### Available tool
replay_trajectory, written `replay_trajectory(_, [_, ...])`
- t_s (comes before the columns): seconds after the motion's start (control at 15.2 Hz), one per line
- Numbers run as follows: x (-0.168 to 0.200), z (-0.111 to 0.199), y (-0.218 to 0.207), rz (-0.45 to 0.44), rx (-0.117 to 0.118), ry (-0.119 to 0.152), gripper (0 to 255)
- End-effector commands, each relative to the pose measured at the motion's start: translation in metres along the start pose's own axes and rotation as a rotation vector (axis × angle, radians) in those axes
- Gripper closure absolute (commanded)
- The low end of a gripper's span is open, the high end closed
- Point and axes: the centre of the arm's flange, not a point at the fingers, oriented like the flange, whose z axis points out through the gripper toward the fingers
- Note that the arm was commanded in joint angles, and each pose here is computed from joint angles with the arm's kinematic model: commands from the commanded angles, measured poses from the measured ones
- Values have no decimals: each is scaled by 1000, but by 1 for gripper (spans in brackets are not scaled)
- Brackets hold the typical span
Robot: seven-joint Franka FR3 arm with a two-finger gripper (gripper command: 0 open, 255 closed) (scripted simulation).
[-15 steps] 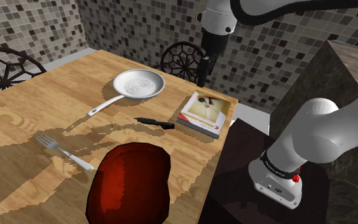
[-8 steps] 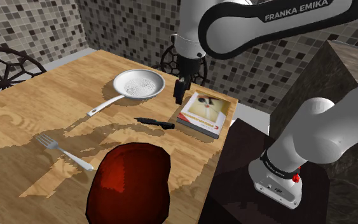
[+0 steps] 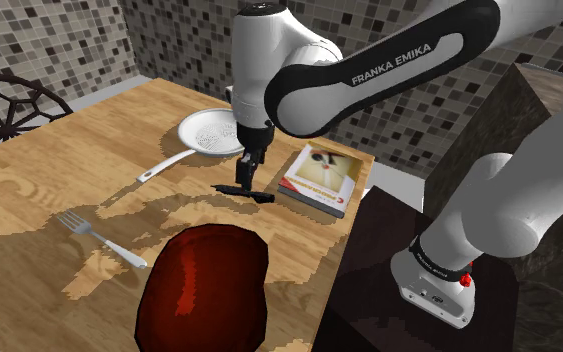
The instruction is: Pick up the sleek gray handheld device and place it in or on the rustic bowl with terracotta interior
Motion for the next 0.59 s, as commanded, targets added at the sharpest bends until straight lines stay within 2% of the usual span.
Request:
replay_trajectory(0.0, [4, 11, -6, -8, -2, 2, 0])
replay_trajectory(0.4, [4, 46, -6, -8, -2, 2, 0])
replay_trajectory(0.53, [4, 46, -6, -8, -2, 2, 0])
